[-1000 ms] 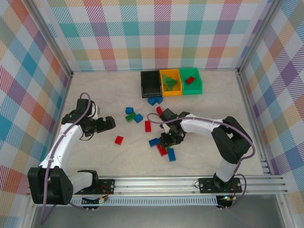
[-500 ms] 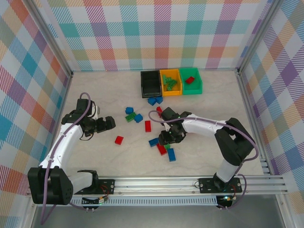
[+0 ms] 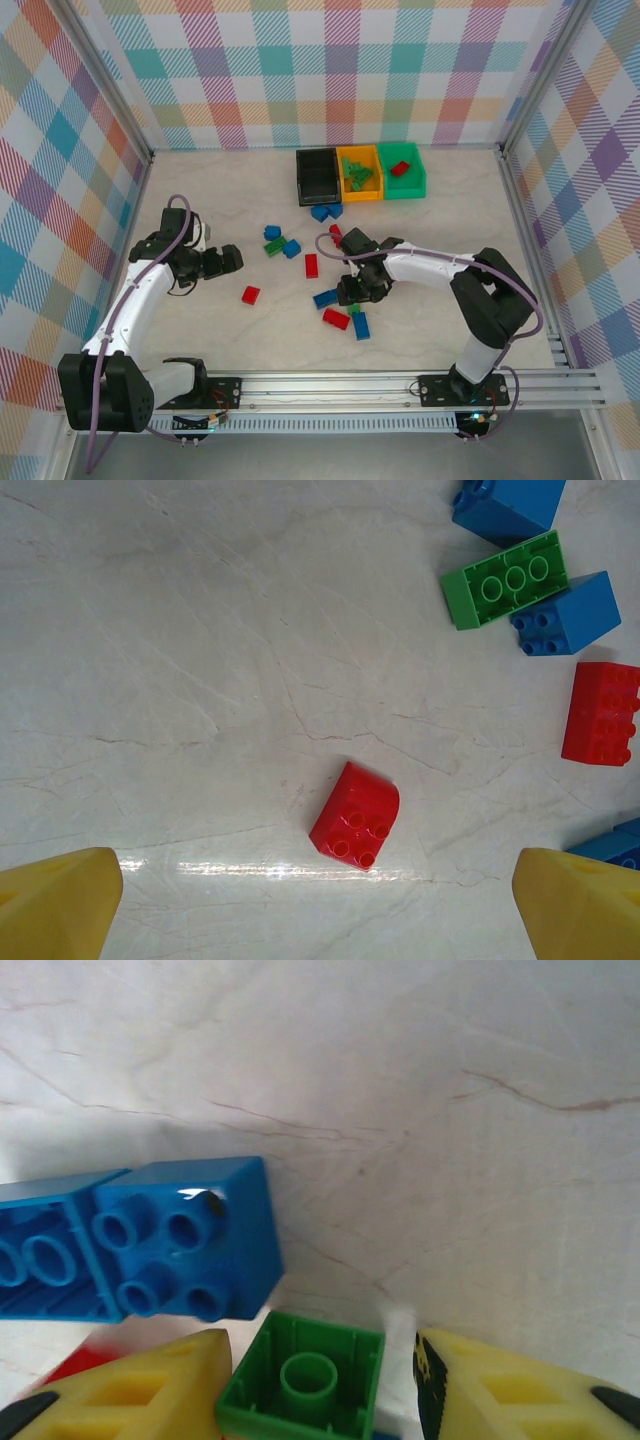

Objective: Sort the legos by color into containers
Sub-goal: Pick up the lego from the bottom-center of the table.

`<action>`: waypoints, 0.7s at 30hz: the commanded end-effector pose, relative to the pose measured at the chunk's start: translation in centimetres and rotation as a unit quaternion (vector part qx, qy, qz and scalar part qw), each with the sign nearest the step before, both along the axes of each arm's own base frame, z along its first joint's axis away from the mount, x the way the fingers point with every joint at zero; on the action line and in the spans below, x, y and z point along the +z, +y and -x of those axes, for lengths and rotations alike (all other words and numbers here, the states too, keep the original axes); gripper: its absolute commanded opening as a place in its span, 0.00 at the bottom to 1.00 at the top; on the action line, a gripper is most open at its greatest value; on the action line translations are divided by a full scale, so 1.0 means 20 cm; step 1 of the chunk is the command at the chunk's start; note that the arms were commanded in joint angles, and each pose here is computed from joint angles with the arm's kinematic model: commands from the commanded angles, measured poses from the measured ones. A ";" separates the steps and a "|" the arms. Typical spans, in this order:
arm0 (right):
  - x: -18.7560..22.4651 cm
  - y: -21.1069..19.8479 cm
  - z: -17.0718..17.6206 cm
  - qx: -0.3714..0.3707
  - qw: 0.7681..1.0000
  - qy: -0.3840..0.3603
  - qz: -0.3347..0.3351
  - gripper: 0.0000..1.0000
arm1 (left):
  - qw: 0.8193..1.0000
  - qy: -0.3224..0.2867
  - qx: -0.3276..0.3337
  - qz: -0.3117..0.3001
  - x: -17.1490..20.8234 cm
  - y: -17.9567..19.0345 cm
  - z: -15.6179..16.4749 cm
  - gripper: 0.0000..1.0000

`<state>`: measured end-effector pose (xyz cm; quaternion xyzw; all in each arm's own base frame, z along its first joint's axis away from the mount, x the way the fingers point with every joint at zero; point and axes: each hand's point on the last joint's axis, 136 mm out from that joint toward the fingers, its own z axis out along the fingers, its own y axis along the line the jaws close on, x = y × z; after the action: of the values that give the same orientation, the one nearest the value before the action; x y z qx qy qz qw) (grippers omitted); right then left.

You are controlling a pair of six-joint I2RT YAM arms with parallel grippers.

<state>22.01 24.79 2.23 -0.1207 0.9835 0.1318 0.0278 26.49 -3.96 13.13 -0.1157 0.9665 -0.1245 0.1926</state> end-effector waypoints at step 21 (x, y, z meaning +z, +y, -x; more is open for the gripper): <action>0.45 -0.12 -0.68 -0.085 0.983 -0.126 -0.103 0.30 | 1.000 -0.015 -0.010 -0.007 0.04 0.00 -0.01 1.00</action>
<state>31.55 22.88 7.85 -0.0548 0.9747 0.1813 0.1184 26.49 -3.96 13.13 -0.1158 0.9665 -0.1243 0.1924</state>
